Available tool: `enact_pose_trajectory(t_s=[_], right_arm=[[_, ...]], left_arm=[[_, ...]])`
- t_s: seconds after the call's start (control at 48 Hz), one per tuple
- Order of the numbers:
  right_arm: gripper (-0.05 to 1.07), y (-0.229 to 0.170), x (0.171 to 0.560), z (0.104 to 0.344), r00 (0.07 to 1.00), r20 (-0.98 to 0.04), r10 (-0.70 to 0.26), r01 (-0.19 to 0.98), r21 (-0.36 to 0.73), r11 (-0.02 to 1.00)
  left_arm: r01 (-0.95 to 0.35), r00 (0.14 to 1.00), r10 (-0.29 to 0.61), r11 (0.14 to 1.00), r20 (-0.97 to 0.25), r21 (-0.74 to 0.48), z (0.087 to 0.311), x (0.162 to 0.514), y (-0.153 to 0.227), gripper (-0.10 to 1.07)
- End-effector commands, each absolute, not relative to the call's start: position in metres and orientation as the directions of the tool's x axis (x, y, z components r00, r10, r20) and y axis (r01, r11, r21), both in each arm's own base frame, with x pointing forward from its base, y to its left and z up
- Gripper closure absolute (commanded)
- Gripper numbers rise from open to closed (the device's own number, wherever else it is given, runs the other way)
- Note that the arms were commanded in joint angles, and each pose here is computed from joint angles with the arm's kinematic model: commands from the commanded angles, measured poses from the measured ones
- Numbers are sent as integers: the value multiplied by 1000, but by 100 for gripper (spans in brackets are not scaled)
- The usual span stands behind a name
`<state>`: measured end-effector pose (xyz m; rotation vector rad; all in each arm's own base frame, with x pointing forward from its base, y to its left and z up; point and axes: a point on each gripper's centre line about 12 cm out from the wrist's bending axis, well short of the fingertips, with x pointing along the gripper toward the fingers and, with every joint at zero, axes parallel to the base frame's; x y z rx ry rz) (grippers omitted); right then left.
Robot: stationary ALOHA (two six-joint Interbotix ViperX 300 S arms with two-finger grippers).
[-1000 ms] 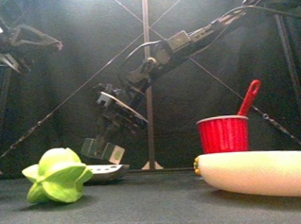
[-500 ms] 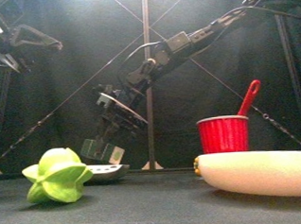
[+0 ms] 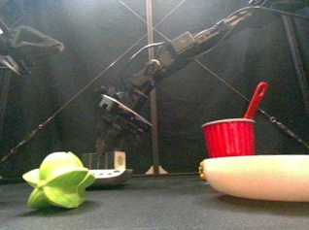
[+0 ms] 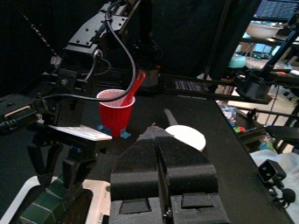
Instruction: Place sushi roll on stove
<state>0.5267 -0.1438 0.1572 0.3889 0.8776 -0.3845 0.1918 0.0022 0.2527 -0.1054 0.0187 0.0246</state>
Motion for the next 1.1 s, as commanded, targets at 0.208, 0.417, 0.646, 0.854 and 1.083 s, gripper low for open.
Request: enact_pose_trajectory(t_s=[0.208, 0.417, 0.646, 0.854, 1.083], right_arm=[[13, -139, 529, 190, 597, -778, -195, 439, 114, 891], [13, -131, 533, 195, 601, -774, -200, 419, 92, 903], [13, -131, 535, 200, 609, -767, -201, 417, 94, 904], [13, -131, 534, 202, 611, -765, -203, 417, 93, 904], [13, -130, 530, 221, 632, -746, -211, 413, 93, 906]], left_arm=[[-25, 1000, 24, 994, -8, -104, 258, 194, 2, 98], [-25, 1000, 24, 994, -11, -105, 257, 194, 2, 98], [-23, 1000, 22, 994, -11, -105, 257, 194, 2, 98], [-25, 1000, 24, 994, -12, -105, 256, 194, 2, 98], [-25, 1000, 24, 994, -12, -105, 256, 194, 2, 98]])
